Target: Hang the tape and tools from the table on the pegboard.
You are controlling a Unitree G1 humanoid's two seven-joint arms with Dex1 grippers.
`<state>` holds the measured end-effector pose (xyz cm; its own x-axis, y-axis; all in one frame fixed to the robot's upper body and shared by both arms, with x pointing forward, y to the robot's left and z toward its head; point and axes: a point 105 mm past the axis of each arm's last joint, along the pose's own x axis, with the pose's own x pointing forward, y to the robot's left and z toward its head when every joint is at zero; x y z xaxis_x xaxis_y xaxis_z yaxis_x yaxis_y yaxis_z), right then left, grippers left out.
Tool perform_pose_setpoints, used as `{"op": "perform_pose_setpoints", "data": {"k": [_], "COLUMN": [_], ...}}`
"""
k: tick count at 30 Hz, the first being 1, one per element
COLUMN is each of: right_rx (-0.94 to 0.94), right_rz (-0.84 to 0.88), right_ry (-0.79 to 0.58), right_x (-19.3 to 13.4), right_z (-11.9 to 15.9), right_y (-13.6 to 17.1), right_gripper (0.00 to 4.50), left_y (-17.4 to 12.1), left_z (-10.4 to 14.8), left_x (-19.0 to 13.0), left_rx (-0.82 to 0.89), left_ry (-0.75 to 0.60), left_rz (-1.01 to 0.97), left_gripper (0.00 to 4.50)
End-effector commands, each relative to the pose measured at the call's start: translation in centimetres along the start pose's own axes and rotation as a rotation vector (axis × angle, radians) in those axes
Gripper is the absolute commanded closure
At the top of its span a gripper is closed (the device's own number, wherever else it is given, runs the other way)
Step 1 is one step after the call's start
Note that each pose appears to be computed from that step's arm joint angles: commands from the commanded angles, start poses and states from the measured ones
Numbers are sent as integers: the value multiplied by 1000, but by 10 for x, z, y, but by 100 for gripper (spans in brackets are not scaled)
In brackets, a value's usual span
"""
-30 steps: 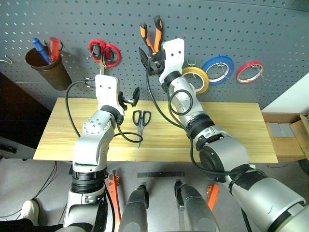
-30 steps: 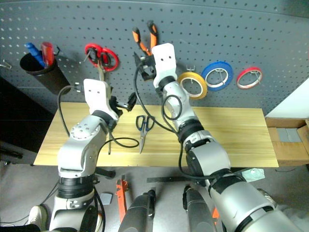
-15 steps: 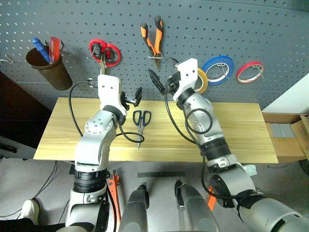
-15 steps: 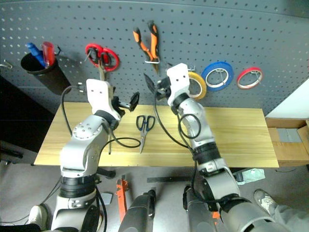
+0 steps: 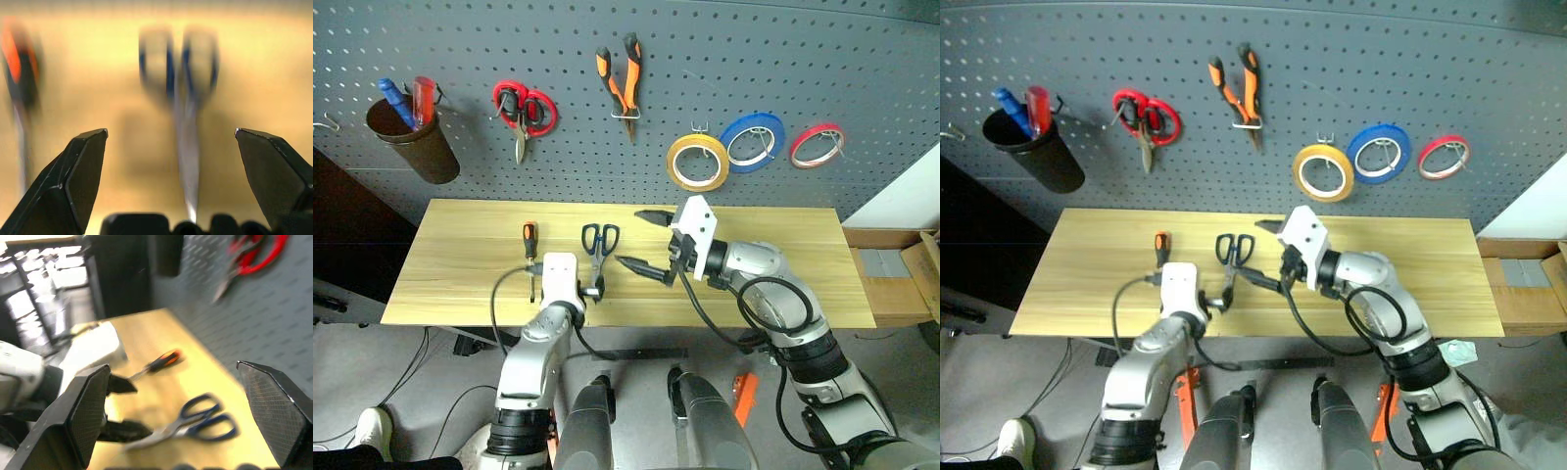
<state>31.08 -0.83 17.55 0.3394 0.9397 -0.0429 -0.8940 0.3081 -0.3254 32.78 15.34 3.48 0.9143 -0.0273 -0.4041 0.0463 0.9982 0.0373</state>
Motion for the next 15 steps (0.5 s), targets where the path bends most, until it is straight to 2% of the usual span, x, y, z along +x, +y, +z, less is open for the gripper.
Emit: {"op": "perform_pose_setpoints", "data": {"k": [1, 4, 11, 15], "right_rx": [-90, -107, -106, -98], "right_rz": [70, 90, 83, 131], "right_ry": [-39, -28, -24, -14], "right_x": [-3, -6, -9, -11], "right_z": [11, 8, 9, 9], "right_y": [10, 11, 10, 20], "right_gripper": [5, 5, 5, 5], "left_y": [-5, -6, 1, -1], "left_z": [3, -4, 4, 5], "left_x": [3, 11, 30, 38], "left_rx": [42, 68, 124, 119], "left_ry": [-23, 7, 28, 37], "left_rz": [5, 5, 44, 25], "left_gripper": [0, 0, 0, 0]}}
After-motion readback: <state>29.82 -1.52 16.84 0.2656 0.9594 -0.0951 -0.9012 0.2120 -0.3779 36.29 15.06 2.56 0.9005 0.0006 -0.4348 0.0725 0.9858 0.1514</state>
